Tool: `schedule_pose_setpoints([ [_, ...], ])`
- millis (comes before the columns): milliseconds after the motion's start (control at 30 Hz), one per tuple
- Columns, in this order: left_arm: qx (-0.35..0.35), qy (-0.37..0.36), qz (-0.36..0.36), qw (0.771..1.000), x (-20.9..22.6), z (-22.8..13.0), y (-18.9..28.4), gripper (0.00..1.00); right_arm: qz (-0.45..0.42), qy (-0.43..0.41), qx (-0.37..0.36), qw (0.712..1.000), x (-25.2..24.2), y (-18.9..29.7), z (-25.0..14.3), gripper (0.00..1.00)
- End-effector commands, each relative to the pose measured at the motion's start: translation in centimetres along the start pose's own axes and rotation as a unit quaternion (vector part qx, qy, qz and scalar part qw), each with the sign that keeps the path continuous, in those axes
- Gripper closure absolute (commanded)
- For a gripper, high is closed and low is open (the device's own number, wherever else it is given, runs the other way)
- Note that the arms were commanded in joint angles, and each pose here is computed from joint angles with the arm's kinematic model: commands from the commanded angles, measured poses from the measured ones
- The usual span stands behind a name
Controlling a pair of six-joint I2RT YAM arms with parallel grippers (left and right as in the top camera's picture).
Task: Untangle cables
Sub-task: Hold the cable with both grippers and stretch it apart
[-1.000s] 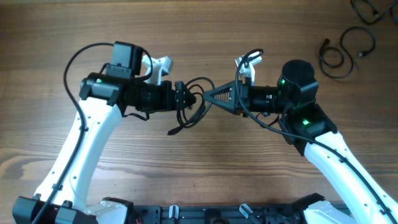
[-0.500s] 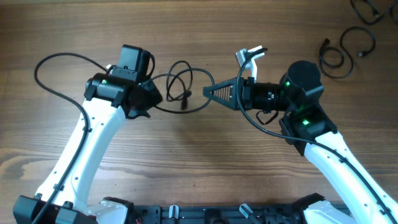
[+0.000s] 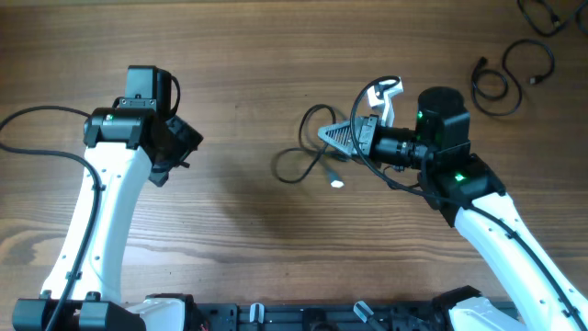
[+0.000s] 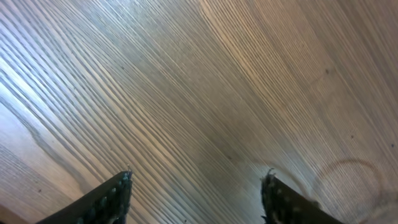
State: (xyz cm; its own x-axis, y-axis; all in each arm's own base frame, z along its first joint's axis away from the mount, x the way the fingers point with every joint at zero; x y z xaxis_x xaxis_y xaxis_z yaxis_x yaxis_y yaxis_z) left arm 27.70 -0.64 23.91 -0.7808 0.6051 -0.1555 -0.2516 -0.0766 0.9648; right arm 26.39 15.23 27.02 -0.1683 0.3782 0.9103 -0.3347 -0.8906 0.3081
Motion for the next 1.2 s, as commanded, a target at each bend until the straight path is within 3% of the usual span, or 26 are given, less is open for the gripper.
schedule_pose_setpoints([
  [0,0.064,-0.017,-0.047,0.997,-0.8,-0.9,0.0,0.25,-0.062,-0.019,-0.039,0.997,-1.0,0.5,0.3,0.96],
  [167,0.166,-0.178,-0.159,0.957,-3.3,-4.8,1.0,0.18,-0.093,-0.105,-0.095,0.986,-1.6,0.7,1.1,0.96],
  [267,0.179,-0.285,-0.186,0.923,-4.7,-7.8,1.6,0.09,-0.091,-0.168,-0.109,0.976,-1.7,0.7,1.2,0.96],
  [333,0.179,-0.312,-0.205,0.910,-5.9,-9.8,2.0,0.11,-0.087,-0.232,-0.113,0.962,-1.8,0.7,1.1,0.96],
  [400,0.192,-0.257,-0.205,0.925,-6.7,-11.0,2.3,0.18,-0.085,-0.238,-0.111,0.961,-1.7,0.7,1.0,0.96],
  [533,0.238,-0.050,-0.172,0.955,-7.6,-12.3,2.8,0.18,-0.084,-0.270,-0.108,0.953,-1.6,0.3,0.6,0.96],
  [667,0.262,0.111,-0.142,0.948,-8.0,-12.3,2.8,0.13,-0.077,-0.290,-0.114,0.947,-1.4,0.3,0.8,0.95],
  [767,0.289,0.206,-0.115,0.928,-8.0,-12.5,3.0,0.14,-0.066,-0.300,-0.119,0.944,-1.2,0.3,1.0,0.96],
  [900,0.328,0.227,-0.160,0.903,-9.7,-12.5,3.8,0.15,-0.030,-0.302,-0.125,0.945,0.3,-0.4,1.2,0.96],
  [1033,0.331,0.224,-0.176,0.900,-10.2,-12.4,4.0,0.21,-0.027,-0.301,-0.133,0.944,0.9,-1.1,0.8,0.96],
  [1167,0.321,0.226,-0.177,0.902,-10.2,-12.2,4.0,0.51,-0.022,-0.298,-0.121,0.947,1.1,-1.2,0.6,0.96],
])
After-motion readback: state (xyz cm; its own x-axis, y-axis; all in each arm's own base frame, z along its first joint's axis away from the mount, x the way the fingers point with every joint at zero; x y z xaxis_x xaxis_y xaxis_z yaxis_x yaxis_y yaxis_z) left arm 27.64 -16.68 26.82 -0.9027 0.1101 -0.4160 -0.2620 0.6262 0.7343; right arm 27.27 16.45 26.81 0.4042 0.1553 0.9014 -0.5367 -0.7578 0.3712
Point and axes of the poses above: each gripper's point midway between its finger pads, its own y axis back along the fingers, its own x axis along the line the jaws close on, z = x × y, the point moved 9 cm from there along y, back along the fingers, and after that the axes turned 3 degrees about y, right-handed, at the moved point
